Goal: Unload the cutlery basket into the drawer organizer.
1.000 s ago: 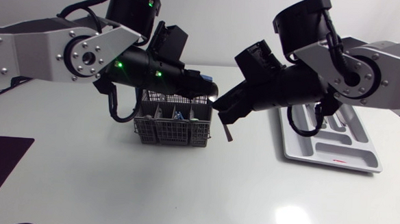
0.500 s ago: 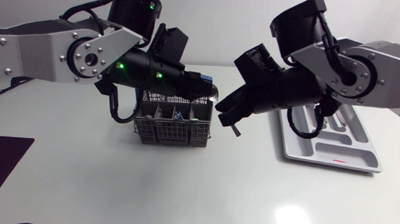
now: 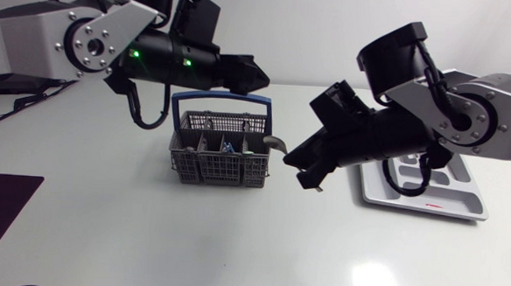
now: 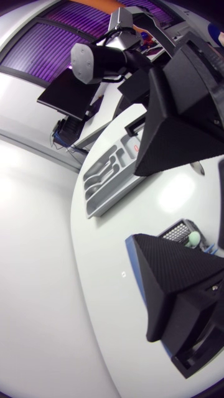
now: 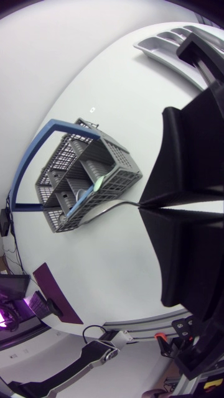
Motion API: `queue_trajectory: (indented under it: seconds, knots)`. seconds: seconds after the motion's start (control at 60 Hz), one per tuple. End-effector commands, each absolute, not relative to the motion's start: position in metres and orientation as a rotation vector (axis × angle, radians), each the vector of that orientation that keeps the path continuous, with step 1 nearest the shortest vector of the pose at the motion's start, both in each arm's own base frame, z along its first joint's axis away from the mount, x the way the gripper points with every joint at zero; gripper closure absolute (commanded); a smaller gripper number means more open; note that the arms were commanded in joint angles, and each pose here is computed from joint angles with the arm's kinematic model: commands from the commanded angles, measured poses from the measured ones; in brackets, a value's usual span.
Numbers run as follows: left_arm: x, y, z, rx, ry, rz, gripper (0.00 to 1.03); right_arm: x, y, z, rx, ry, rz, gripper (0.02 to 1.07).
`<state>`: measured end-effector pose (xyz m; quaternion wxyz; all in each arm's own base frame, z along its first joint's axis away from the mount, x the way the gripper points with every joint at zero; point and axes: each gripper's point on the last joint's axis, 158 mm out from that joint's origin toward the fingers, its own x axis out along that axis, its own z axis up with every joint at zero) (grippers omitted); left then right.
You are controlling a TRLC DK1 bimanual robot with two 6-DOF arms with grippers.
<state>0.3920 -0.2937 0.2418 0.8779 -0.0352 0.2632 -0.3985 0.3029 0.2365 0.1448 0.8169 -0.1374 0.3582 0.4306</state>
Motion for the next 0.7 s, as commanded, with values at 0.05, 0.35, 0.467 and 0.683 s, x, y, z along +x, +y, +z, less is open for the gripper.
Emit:
queue_trajectory:
  seconds: [0.05, 0.35, 0.467, 0.683]
  knots:
    - [0.412, -0.271, 0.272, 0.001, 0.445, -0.804, 0.29, 0.308, 0.193, 0.131, -0.317, 0.791, 0.900, 1.01]
    - [0.400, -0.268, 0.231, 0.322, 0.474, -0.861, 0.29, 0.332, 0.085, 0.095, -0.434, 0.844, 0.826, 1.01]
    - [0.394, -0.272, 0.212, 0.444, 0.477, -0.892, 0.29, 0.337, 0.041, 0.083, -0.484, 0.865, 0.811, 1.01]
    - [0.378, -0.281, 0.173, 0.656, 0.517, -0.967, 0.29, 0.341, -0.024, 0.061, -0.567, 0.903, 0.828, 1.01]
